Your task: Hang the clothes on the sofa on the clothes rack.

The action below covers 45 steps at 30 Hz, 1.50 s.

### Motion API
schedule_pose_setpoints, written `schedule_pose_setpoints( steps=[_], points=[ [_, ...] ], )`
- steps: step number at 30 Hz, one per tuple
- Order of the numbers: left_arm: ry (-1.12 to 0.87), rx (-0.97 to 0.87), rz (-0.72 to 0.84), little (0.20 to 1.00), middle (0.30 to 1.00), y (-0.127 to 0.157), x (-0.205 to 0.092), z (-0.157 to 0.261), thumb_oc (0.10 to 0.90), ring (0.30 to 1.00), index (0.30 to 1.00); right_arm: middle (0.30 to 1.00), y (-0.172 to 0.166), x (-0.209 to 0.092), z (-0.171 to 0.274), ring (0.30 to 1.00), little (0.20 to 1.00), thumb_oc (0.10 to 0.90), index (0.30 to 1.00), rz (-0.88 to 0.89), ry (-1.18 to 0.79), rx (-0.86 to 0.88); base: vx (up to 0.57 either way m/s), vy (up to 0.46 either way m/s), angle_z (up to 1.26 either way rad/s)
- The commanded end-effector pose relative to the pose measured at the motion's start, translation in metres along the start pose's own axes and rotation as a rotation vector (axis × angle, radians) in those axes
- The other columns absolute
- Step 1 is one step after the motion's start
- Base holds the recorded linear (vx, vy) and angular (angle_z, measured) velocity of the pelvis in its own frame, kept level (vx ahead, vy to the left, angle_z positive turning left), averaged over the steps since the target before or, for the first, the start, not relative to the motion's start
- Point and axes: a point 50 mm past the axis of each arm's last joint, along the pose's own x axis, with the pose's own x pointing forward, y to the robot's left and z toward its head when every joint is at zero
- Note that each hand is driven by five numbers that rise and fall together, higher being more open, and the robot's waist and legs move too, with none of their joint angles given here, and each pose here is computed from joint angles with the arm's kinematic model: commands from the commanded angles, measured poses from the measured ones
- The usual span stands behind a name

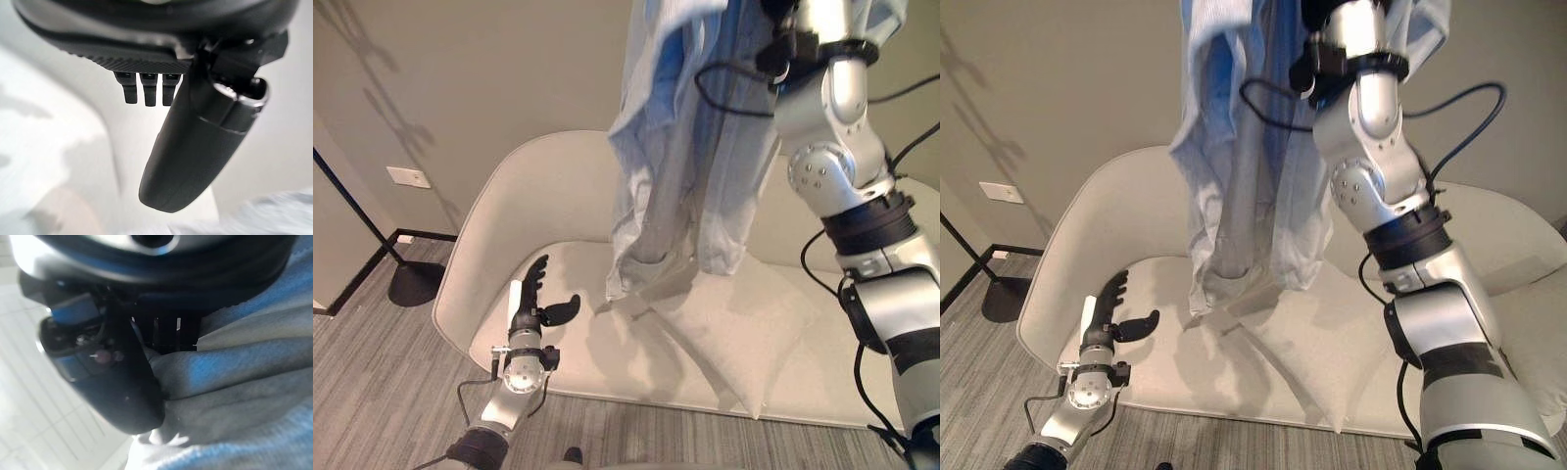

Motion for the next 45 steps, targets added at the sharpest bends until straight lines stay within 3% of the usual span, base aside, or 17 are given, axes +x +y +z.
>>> schedule_pose_setpoints(
  steps=[1,6,13,16,18,19,24,26,29,33,36,44,45],
  points=[
    [-0.408,0.030,0.122,0.900,0.900,0.027,0.028,0.074,0.800,0.900,0.900,0.300,0.028,0.041,0.070,0.300,0.300,0.400,0.300,0.013,-0.286,0.092,0.00,0.000,0.00],
    [-0.554,0.016,0.242,0.900,0.900,0.055,0.028,0.102,0.800,0.900,0.900,0.300,0.031,0.064,0.080,0.300,0.300,0.400,0.300,-0.060,-0.275,0.071,0.00,0.000,0.00],
    [-0.633,-0.059,0.188,0.900,0.900,0.050,0.023,0.124,0.800,0.900,0.900,0.300,0.045,0.056,0.071,0.300,0.300,0.400,0.300,0.006,-0.268,0.108,0.00,-0.014,0.04],
    [-0.665,-0.263,0.009,0.900,0.900,0.035,0.010,0.140,0.800,0.900,0.900,0.300,0.057,0.042,0.049,0.300,0.300,0.400,0.300,0.084,-0.211,0.147,-0.01,-0.012,0.05],
    [-0.659,-0.304,-0.046,0.900,0.900,0.031,0.007,0.141,0.800,0.900,0.900,0.300,0.062,0.039,0.045,0.300,0.300,0.400,0.300,0.113,-0.200,0.153,-0.02,-0.009,0.00],
    [-0.624,-0.396,-0.166,0.900,0.900,0.021,0.001,0.140,0.800,0.900,0.900,0.300,0.074,0.032,0.040,0.300,0.300,0.400,0.300,0.177,-0.183,0.160,0.00,0.000,0.00],
    [-0.466,-0.522,-0.385,0.900,0.900,-0.012,-0.002,0.124,0.800,0.900,0.900,0.300,0.095,0.024,0.024,0.300,0.300,0.400,0.300,0.258,-0.122,0.208,-0.02,-0.007,-0.03],
    [-0.436,-0.539,-0.422,0.900,0.900,-0.020,-0.002,0.121,0.800,0.900,0.900,0.300,0.102,0.022,0.023,0.300,0.300,0.400,0.300,0.275,-0.114,0.222,-0.02,-0.002,-0.07],
    [-0.354,-0.437,-0.535,0.900,0.900,-0.062,0.001,0.113,0.800,0.900,0.900,0.300,0.129,0.013,0.017,0.300,0.300,0.400,0.300,0.338,-0.085,0.309,-0.02,-0.005,-0.06],
    [-0.270,-0.306,-0.528,0.900,0.900,-0.098,0.015,0.105,0.800,0.900,0.900,0.300,0.150,0.005,0.018,0.300,0.300,0.400,0.300,0.378,-0.075,0.385,0.00,0.000,-0.06],
    [-0.152,-0.093,-0.408,0.900,0.900,-0.117,0.032,0.083,0.800,0.900,0.900,0.300,0.164,0.001,0.025,0.300,0.300,0.400,0.300,0.426,-0.077,0.451,0.00,0.000,-0.10],
    [0.024,-0.101,-0.224,0.900,0.900,-0.110,0.039,0.054,0.800,0.900,0.900,0.300,0.148,0.004,0.048,0.300,0.300,0.400,0.300,0.468,-0.127,0.471,0.00,0.006,-0.17],
    [0.056,-0.120,-0.212,0.561,0.561,-0.110,0.039,0.050,0.574,0.561,0.561,0.300,0.145,0.005,0.049,0.300,0.300,0.400,0.300,0.462,-0.131,0.464,0.00,-0.001,-0.11]
  ],
)
